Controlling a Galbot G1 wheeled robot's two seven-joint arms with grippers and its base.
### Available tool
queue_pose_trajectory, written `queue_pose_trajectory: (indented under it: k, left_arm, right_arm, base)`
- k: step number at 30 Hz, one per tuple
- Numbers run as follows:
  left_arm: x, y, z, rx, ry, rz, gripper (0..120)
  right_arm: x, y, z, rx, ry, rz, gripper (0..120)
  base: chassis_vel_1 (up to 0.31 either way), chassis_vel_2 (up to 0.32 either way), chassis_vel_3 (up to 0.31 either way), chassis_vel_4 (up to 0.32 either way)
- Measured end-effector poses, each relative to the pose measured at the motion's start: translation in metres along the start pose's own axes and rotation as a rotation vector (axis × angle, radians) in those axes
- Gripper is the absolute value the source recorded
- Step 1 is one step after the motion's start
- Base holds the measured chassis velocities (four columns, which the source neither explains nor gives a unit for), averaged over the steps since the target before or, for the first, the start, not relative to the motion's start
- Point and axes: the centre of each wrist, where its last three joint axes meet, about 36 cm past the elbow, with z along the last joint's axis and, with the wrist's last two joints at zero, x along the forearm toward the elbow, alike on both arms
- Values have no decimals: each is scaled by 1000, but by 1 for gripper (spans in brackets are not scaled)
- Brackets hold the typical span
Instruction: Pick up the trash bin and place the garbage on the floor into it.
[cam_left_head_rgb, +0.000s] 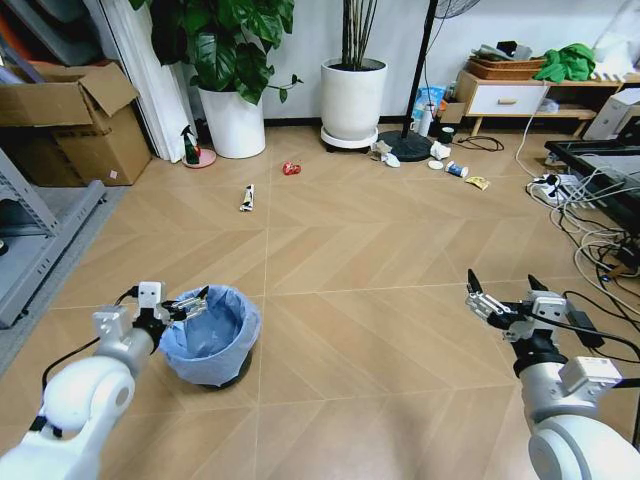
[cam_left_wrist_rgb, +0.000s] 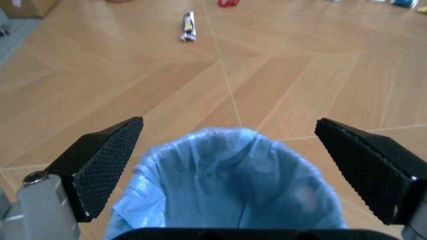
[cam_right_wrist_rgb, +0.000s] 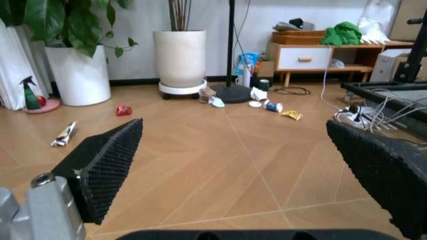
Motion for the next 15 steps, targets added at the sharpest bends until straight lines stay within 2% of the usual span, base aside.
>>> queue_pose_trajectory:
  k: [4, 5, 6, 15]
  left_arm:
    - [-22, 29, -2, 4, 75, -11, 100]
    - [-31, 44, 0, 8, 121, -11, 100]
    - [-33, 49, 1, 11, 139, -11, 100]
    - [-47, 61, 15, 62, 240, -3, 100]
  right_arm:
    - [0, -1, 3, 6, 9, 1, 100]
    - [0, -1, 5, 9, 13, 2, 100]
    - [0, -1, 6, 9, 14, 3, 100]
    - [-2, 0, 10, 10, 16, 4, 100]
  base:
    - [0, 0, 0, 0]
    - [0, 0, 0, 0]
    - [0, 0, 0, 0]
    - [0, 0, 0, 0]
